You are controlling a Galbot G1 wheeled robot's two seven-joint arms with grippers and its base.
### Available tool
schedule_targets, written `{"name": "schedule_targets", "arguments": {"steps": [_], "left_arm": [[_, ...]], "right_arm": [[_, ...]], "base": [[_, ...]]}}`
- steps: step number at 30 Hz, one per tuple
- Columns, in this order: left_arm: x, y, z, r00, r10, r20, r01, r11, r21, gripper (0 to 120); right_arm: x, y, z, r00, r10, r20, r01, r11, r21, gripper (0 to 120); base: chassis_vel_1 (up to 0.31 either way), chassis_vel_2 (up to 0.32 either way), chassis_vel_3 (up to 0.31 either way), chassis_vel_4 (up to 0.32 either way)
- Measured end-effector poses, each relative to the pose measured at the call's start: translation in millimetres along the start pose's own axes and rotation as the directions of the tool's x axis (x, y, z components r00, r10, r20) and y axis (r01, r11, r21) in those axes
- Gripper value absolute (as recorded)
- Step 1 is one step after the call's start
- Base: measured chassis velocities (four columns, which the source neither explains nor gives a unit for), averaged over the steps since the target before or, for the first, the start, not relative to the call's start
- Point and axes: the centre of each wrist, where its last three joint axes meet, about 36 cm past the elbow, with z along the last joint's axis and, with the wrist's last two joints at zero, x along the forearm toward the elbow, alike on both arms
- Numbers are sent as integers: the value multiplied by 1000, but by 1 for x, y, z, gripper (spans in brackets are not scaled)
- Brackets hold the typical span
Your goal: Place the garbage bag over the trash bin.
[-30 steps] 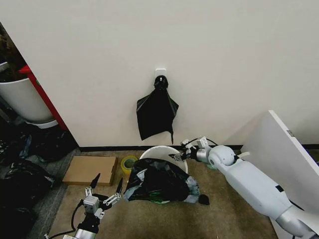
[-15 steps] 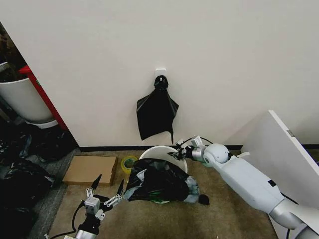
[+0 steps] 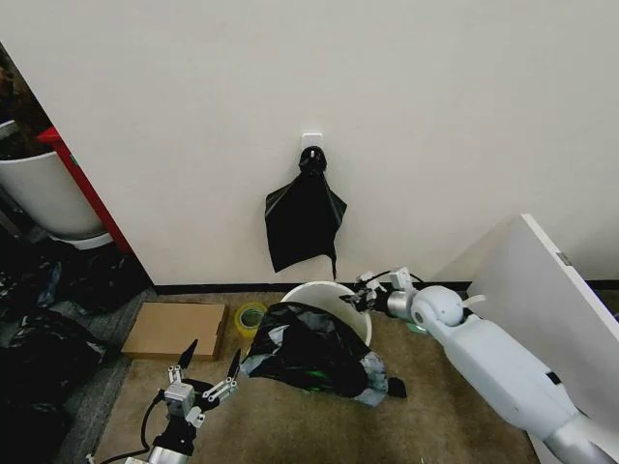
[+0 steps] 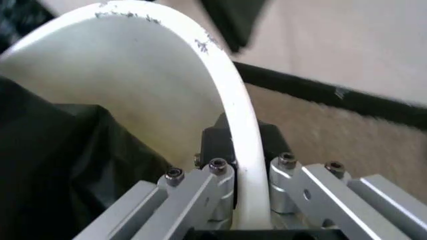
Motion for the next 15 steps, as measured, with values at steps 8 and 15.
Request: {"name": "schedule_targets", "arguments": {"steps": [8, 15], "left_arm": [[-5, -2, -7, 1000, -10, 8, 10, 1000, 22, 100], [-11, -8, -19, 1000, -21, 14, 20, 998, 55, 100]], "right_arm": [[52, 10, 38, 980, 189, 59, -171, 958, -231, 1], [95, 38, 54, 924, 371, 90, -306, 861, -405, 1]], "base": [[0, 0, 0, 0], [0, 0, 0, 0]]}}
